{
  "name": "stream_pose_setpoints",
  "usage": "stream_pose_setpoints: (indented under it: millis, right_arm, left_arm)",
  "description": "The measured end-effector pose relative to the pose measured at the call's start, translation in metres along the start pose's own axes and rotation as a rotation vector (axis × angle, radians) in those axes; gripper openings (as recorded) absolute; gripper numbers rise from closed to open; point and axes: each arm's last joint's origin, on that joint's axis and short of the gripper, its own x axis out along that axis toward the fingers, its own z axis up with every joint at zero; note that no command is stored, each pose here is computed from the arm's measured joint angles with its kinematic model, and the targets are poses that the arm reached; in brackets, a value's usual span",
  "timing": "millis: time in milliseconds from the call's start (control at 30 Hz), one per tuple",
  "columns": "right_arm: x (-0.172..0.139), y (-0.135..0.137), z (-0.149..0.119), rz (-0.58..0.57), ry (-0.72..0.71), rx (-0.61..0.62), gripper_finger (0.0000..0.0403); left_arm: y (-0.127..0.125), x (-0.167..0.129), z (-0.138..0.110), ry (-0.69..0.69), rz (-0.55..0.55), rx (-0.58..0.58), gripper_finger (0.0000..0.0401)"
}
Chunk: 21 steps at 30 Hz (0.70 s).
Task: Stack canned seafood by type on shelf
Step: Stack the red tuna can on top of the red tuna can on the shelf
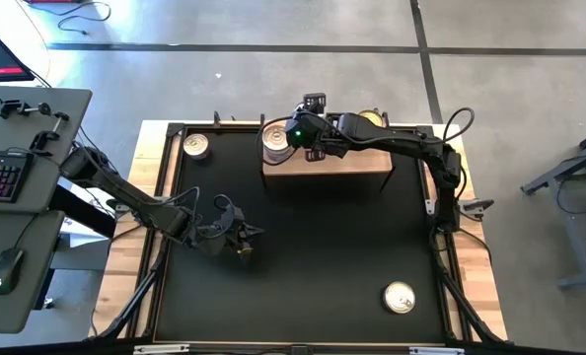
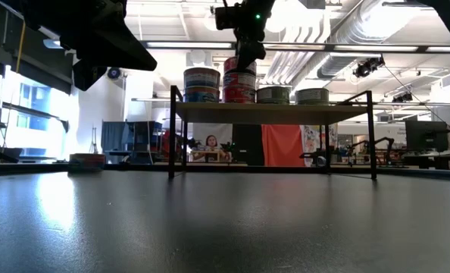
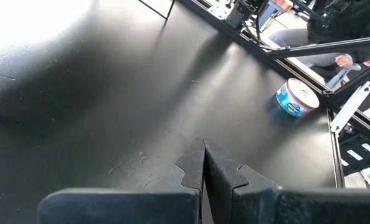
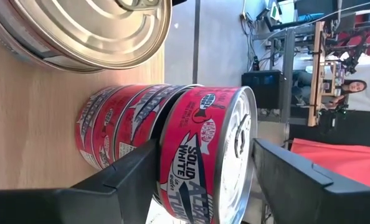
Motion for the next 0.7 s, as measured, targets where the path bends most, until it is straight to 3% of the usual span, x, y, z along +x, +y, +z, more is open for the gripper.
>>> stream_pose_setpoints:
  millis: [367,700]
  right_arm:
    - [-0.0003,0.0003,0.0002,0.0,-0.001,0.049,0.025]
    - [-0.001,-0.0002,0.0005,-0.023,0.009,0.101,0.0301]
  left_arm:
    - [0.0,0.0,0.0,0.0,0.0,0.018,0.0]
    - [0.0,0.0,0.0001,0.0,0.0,0.026,0.0]
